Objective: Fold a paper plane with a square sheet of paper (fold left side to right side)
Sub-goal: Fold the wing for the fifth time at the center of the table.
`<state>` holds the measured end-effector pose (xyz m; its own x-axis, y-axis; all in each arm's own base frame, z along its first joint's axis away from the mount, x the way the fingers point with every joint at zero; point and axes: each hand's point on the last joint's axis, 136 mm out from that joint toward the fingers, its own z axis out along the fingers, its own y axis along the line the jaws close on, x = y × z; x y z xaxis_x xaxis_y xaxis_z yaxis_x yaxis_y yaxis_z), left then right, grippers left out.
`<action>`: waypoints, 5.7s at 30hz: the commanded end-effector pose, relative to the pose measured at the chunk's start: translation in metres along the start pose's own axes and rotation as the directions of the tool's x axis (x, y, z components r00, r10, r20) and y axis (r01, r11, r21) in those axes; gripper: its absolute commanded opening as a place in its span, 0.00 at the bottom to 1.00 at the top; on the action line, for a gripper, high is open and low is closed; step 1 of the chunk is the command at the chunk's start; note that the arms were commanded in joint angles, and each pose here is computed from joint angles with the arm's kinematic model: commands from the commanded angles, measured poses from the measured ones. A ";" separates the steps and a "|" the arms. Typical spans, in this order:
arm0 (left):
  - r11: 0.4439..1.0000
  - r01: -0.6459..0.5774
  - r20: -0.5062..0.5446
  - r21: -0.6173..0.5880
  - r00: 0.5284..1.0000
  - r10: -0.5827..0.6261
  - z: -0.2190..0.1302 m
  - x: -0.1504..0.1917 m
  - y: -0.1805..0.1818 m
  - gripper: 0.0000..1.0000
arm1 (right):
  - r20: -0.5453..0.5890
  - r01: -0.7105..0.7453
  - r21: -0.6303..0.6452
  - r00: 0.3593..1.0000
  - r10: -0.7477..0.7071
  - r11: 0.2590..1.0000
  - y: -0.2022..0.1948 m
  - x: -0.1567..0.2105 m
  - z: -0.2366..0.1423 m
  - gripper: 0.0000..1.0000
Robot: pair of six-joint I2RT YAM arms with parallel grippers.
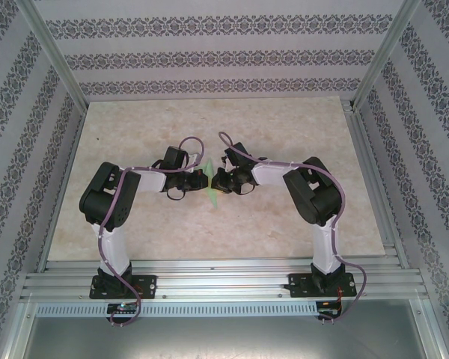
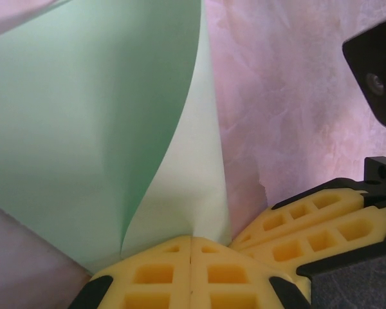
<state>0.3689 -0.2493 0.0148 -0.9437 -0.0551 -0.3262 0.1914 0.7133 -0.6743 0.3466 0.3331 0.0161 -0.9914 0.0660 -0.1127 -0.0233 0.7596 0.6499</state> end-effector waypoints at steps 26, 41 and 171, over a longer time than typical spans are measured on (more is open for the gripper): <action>0.975 0.008 -0.141 -0.223 0.989 -0.040 0.024 0.061 0.060 0.00 | 0.039 -0.016 -0.026 0.999 0.017 1.000 0.005 -0.035 0.009 0.12; 0.972 0.001 -0.156 -0.235 0.987 -0.038 0.026 0.067 0.063 0.00 | 0.140 -0.001 0.016 0.990 -0.002 1.000 -0.001 -0.082 0.011 0.12; 0.955 -0.009 0.246 -0.296 0.966 0.086 -0.102 -0.153 0.042 0.28 | 0.067 0.175 0.240 0.978 -0.196 0.955 -0.006 0.024 -0.069 0.26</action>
<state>0.4930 -0.1523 0.0465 -0.8971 -0.1021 -0.4300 0.0881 0.9121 -0.4003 0.3027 0.2963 0.0270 -0.9841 0.0097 -0.1774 -0.0856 0.8492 0.5211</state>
